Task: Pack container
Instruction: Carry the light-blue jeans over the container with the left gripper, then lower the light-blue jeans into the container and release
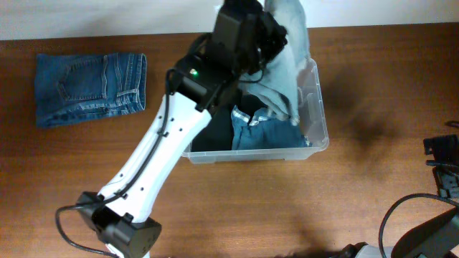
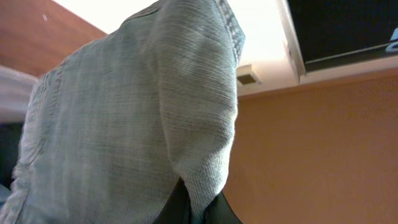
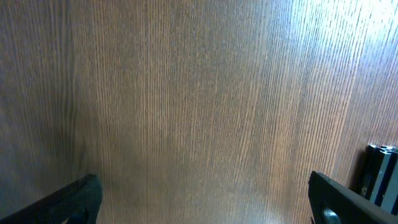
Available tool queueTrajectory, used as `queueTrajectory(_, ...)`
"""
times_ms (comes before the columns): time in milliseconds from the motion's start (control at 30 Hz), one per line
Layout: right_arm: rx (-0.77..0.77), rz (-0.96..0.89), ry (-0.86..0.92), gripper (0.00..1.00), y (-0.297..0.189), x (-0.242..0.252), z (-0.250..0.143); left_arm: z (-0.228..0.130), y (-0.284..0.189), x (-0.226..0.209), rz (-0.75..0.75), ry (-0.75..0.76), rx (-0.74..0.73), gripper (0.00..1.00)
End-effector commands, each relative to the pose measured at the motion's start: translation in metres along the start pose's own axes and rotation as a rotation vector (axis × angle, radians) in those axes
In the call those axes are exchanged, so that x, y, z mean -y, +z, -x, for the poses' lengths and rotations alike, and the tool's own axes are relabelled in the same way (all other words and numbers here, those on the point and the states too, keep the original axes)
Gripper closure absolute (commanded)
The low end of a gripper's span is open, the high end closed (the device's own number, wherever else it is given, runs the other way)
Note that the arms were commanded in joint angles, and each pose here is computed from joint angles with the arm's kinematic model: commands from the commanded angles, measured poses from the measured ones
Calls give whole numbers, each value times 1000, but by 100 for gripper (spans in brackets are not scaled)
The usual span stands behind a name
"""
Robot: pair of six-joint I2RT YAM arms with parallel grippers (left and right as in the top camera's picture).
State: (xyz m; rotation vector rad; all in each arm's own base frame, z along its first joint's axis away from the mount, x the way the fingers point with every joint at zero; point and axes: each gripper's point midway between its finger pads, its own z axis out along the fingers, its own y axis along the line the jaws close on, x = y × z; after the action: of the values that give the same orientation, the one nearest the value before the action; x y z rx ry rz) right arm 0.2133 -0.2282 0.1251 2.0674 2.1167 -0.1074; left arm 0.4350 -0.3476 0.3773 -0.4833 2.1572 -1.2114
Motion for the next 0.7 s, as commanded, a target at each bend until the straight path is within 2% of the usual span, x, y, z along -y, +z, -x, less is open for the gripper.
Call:
queueTrajectory(0,15,-5,13,2,-2,3,3,-14,2,16,-41,-42,-18,99)
queueTrajectory(367,15,-5,14,2,-2,3,3,-45,41,-28,100,-98,-94,99)
queueTrajectory(533,15,-5,13,2,-2,3,3,-48,53,-37,114,-98,-96,99)
queueTrajectory(667,15,-5,13,2,-2,3,3,-47,54,-20,51,-89,-82,99)
